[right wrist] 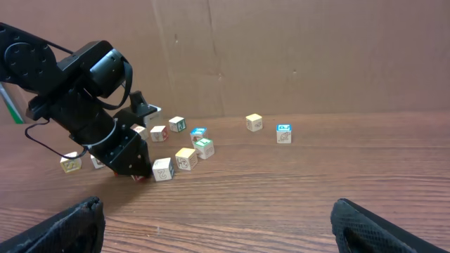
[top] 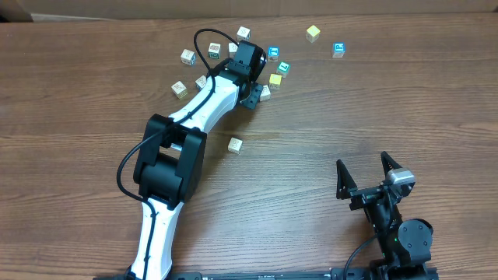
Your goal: Form a circle
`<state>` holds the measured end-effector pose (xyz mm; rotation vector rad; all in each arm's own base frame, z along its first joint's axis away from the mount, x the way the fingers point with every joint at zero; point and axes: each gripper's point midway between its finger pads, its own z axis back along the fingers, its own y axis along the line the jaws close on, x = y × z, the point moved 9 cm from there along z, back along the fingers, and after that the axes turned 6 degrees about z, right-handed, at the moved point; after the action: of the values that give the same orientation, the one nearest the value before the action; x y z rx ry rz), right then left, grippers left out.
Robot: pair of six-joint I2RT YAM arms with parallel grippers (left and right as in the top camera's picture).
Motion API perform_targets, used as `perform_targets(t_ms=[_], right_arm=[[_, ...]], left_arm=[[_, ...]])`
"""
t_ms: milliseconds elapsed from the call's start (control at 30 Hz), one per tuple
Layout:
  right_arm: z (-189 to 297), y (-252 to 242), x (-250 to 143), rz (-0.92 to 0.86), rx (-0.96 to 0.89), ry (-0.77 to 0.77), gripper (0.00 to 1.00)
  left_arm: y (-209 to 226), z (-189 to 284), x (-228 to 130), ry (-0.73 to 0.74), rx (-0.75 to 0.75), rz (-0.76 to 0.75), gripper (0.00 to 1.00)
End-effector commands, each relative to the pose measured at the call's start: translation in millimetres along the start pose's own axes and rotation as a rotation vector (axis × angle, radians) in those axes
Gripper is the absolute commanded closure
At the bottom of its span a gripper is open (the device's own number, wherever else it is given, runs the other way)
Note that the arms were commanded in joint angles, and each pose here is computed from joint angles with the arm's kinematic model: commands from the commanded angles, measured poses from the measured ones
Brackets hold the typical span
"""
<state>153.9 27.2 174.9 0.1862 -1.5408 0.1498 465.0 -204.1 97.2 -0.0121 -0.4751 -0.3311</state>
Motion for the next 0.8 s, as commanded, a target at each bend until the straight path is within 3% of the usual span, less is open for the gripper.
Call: perform_targets(t_ms=[0, 767], right_arm=[[-0.1, -0.3, -2.4, 0.004, 0.0, -0.001, 0.0], [-0.1, -0.3, -2.4, 0.004, 0.0, -0.001, 0.0]], left_arm=[[5.4, 27.2, 20.5, -0.08, 0.006, 0.006, 0.59], [5.2, 27.0, 19.9, -0.077, 0.004, 0.005, 0.55]])
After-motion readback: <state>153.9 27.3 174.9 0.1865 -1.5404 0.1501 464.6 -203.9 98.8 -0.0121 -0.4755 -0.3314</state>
